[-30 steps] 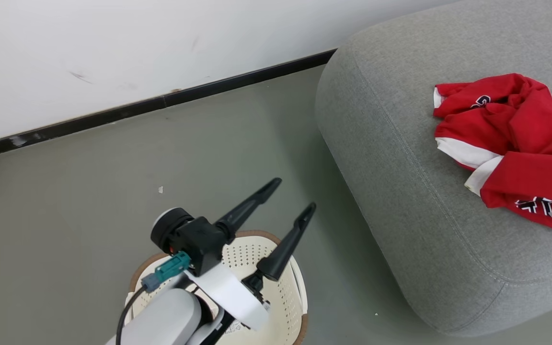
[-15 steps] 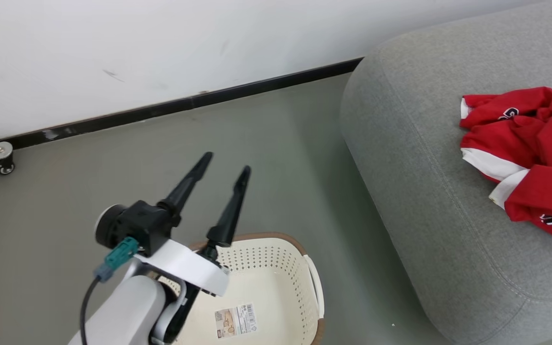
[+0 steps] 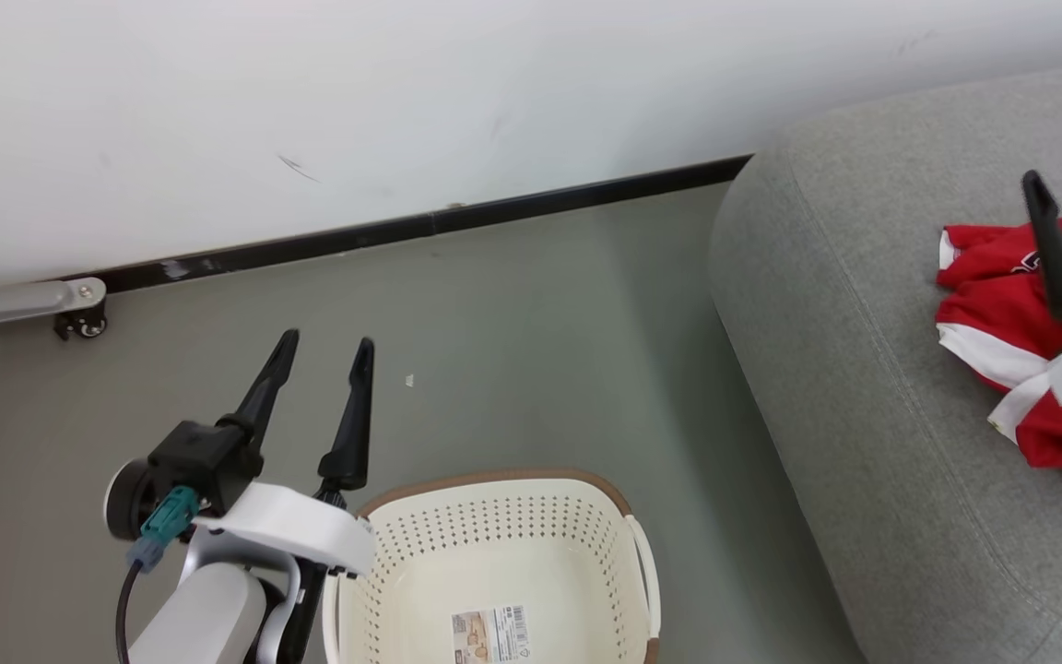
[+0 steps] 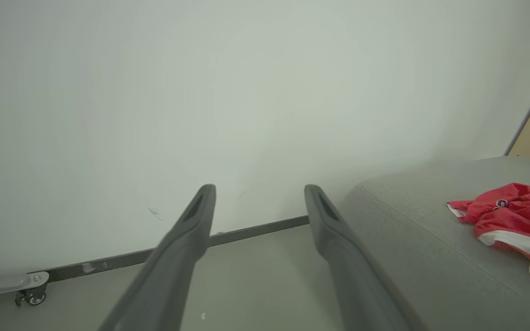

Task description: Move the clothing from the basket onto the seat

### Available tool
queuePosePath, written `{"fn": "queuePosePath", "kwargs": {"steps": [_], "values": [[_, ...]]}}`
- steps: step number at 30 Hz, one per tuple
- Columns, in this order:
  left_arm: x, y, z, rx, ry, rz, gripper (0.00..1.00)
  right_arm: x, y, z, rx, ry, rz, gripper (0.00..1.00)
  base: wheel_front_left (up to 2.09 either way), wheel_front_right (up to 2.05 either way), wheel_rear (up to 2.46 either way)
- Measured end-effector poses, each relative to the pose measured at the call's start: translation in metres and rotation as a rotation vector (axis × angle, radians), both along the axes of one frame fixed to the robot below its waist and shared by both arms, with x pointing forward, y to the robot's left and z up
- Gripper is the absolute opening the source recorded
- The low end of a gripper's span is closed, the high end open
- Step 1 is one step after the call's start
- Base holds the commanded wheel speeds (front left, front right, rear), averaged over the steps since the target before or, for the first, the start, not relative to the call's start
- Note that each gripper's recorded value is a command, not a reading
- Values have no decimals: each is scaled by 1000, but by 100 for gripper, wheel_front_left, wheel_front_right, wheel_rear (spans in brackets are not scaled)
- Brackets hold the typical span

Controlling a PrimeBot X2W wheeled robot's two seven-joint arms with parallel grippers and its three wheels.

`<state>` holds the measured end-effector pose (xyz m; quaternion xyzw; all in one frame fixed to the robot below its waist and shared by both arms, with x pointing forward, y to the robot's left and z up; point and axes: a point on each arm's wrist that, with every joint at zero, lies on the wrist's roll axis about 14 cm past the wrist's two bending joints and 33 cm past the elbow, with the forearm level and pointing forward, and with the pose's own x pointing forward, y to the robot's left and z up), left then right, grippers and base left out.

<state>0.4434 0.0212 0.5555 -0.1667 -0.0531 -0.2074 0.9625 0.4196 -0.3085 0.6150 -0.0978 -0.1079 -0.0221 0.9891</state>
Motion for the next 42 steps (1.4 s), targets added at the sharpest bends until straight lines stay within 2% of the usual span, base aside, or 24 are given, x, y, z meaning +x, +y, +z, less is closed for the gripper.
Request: {"fn": "queuePosePath", "kwargs": {"steps": [12,19,35,42], "values": [[-16,64,-26,84,74,221,100,-4,57,-21,41,-6,77,100,0,0,0],[-29,95,-38,177,89,321,100,-13,77,-39,86,19,87,100,0,0,0],[-55,122,-39,212,92,430,100,-39,121,-69,153,64,121,100,0,0,0],[-63,128,-39,227,89,449,100,-48,121,-74,140,74,112,100,0,0,0]]}}
